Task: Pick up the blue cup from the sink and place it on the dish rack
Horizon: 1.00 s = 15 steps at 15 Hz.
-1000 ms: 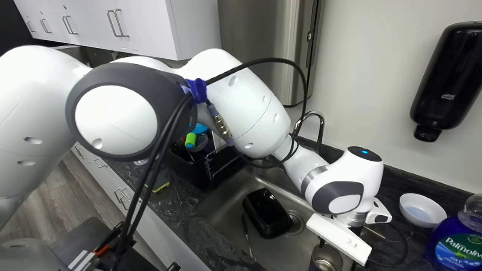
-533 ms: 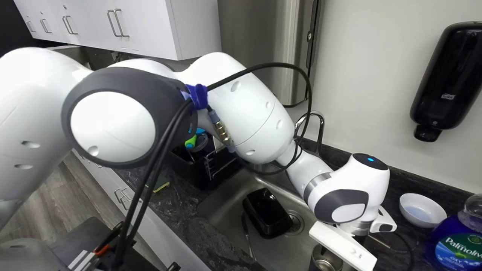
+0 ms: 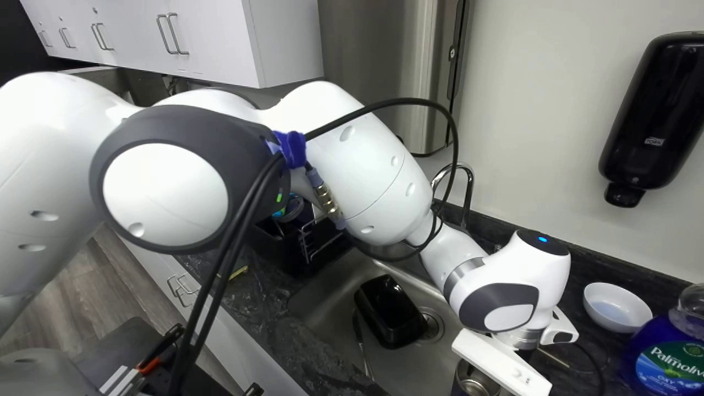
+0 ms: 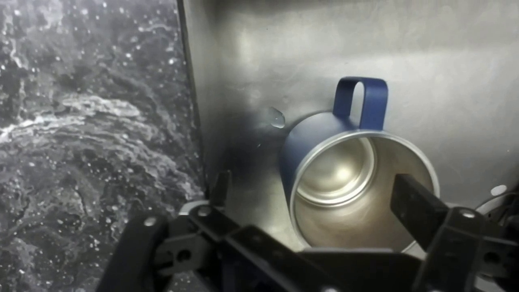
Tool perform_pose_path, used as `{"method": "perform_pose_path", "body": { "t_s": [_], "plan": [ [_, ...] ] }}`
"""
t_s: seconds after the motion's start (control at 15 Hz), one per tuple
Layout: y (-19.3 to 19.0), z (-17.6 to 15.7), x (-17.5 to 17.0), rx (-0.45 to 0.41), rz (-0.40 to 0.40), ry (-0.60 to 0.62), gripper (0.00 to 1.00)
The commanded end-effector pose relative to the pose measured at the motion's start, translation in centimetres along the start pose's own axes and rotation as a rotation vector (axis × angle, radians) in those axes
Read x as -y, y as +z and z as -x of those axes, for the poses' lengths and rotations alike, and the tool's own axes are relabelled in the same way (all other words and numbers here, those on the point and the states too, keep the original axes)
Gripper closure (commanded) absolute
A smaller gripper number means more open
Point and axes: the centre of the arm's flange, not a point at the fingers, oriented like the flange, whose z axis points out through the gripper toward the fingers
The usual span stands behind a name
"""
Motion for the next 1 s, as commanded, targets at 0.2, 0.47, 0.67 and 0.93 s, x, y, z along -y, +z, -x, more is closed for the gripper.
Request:
{"method": "perform_pose_path", "body": {
  "t_s": [0.2, 0.47, 0.67, 0.93],
  "plan": [
    [0.8, 0.4, -0.1, -0.03, -0.013, -0.036, 0.28],
    [0.5, 0.7, -0.5, -0.042, -0.002, -0.043, 0.55],
    [1.3, 0.8, 0.2, -0.042, -0.001, -0.067, 0.77],
    [2.2, 1.0, 0.7, -0.052, 0.002, -0.094, 0.99]
  ]
}}
